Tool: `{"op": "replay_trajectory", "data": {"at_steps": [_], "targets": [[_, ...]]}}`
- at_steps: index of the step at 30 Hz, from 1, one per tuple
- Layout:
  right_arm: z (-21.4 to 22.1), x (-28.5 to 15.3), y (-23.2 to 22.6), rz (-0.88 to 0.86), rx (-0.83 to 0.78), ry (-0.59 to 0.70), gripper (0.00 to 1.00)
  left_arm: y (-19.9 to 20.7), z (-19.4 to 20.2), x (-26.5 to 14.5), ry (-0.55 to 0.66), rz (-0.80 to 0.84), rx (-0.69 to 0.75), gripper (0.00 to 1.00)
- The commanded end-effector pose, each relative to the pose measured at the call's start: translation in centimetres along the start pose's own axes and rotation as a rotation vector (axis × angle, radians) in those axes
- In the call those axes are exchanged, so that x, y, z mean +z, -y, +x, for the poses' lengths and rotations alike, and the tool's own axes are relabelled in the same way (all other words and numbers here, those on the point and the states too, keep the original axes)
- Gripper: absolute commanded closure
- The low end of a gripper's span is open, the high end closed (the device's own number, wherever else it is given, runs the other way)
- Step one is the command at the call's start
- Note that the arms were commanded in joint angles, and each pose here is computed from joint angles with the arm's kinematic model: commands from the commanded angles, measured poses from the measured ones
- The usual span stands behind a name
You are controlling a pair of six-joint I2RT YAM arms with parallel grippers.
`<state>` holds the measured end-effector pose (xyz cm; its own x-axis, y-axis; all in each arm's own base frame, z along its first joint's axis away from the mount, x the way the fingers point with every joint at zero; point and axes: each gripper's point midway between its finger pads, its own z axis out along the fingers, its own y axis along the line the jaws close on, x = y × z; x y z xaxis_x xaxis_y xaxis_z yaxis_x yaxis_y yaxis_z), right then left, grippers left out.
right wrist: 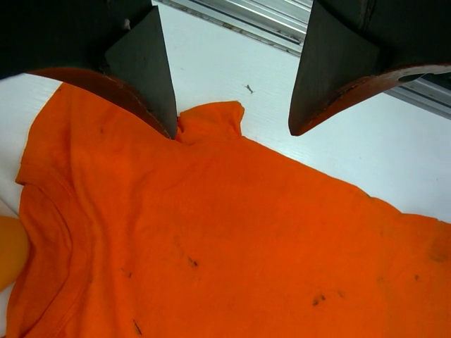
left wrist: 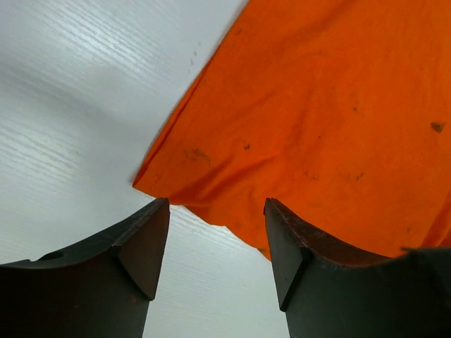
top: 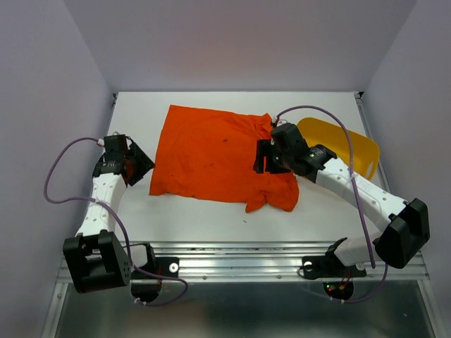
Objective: Roll the t-shirts
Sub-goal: Flatten out the T-shirt at the center of the board.
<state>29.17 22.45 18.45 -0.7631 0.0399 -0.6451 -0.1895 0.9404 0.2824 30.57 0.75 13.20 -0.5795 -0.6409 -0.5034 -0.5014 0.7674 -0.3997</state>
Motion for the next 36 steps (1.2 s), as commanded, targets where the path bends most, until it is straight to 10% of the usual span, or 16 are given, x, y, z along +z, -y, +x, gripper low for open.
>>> {"op": "replay_trajectory", "data": {"at_steps": [1, 14, 26, 34, 36], "targets": [[1.5, 0.9, -0.2, -0.002, 0.061, -0.036, 0.31, -1.5, 1.6, 0.6, -0.016, -0.05, -0.019, 0.34], [2.7, 1.7, -0.4, -0.027, 0.088, -0.056, 0.3, -4.6, 6.6, 4.0, -0.11, -0.216, -0.068, 0.23], [3.5, 1.4, 0.1, -0.02, 0.111, -0.065, 0.3, -5.4, 8.3, 6.1, -0.114, -0.265, -0.124, 0.33], [3.7, 1.1, 0.4, -0.01, 0.121, -0.064, 0.3, -4.6, 7.1, 8.2, -0.109, -0.276, -0.115, 0.6], [3.9, 1.1, 0.6, 0.001, 0.123, -0.068, 0.3, -4.3, 6.7, 8.6, -0.112, -0.275, -0.102, 0.83]]}}
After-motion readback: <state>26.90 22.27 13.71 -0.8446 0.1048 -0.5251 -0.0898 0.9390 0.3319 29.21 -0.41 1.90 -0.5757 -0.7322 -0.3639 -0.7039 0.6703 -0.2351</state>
